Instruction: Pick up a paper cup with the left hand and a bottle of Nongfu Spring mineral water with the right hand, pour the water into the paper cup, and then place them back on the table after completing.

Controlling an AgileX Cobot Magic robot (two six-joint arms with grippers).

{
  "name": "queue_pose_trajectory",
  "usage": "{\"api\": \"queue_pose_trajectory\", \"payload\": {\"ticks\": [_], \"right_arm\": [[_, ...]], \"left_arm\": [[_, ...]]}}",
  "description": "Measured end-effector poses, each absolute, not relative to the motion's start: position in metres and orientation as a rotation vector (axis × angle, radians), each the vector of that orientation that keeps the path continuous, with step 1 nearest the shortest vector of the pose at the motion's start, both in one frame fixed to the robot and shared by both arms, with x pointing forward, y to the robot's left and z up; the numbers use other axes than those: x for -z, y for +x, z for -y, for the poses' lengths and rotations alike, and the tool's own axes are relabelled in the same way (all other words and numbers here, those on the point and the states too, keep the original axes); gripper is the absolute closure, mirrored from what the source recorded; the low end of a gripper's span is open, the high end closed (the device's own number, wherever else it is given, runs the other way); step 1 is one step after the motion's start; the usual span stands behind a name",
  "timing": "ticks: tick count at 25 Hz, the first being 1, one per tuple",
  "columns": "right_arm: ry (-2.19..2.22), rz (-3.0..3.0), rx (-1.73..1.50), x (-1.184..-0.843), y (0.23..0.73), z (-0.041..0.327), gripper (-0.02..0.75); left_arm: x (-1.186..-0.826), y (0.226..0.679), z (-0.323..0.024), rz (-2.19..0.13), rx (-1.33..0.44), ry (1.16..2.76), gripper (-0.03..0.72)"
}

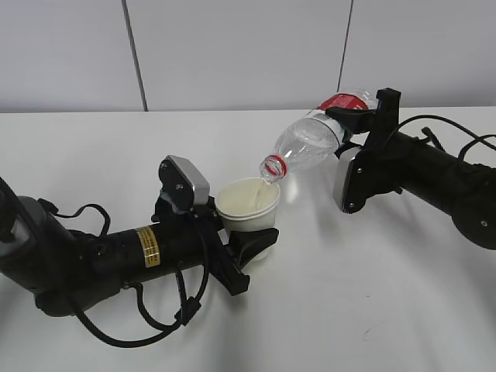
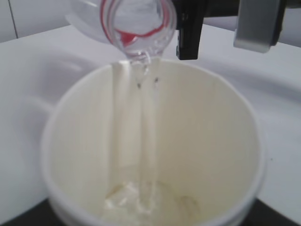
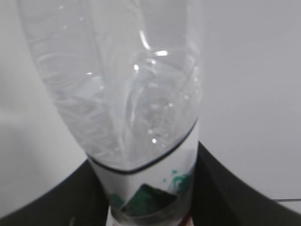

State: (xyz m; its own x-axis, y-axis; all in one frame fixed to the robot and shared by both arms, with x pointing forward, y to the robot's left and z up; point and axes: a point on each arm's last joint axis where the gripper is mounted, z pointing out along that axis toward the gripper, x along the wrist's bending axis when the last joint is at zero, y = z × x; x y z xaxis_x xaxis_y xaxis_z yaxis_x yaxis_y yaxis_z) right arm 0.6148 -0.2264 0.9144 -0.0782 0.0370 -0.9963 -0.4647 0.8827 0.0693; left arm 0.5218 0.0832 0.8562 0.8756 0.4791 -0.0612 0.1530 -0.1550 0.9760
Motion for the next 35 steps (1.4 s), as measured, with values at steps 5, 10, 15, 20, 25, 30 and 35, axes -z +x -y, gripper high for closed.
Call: {"api": "queue_pose_trajectory", "payload": {"ticks": [5, 10, 15, 20, 25, 30, 35], "right_arm": [[-0.347, -1.602, -0.422, -0.9144, 0.6148, 0.2264, 0.4], [-0.352, -1.598, -0.419, -0.9146, 0.6148, 0.2264, 0.4], [-0.353, -1.594, -0.418, -0.9149, 0.6148, 0.2263, 0.4], [-0.351, -1.594, -0.417, -0.915, 0.6148, 0.2264, 0.4], [-0.35, -1.594, -0.417, -0.915, 0.6149, 0.2265, 0.4], [-0.348, -1.592, -0.416, -0.9152, 0.615, 0.2267, 0.4], [-0.348, -1.592, -0.416, -0.9152, 0.615, 0.2267, 0.4]], "left_arm": [[-0.8562, 0.5218, -0.0832, -0.487, -0.306, 1.724, 0.312], [-0.8562, 0.5218, -0.0832, -0.487, -0.306, 1.724, 0.312], [-0.8561, 0.5218, -0.0832, -0.487, -0.306, 1.725, 0.312], [-0.856, 0.5218, -0.0833, -0.487, -0.306, 1.726, 0.312], [-0.8559, 0.5218, -0.0833, -0.488, -0.306, 1.727, 0.312], [-0.8558, 0.5219, -0.0833, -0.488, -0.306, 1.728, 0.312], [-0.8556, 0.5219, -0.0834, -0.489, -0.306, 1.73, 0.312]]}}
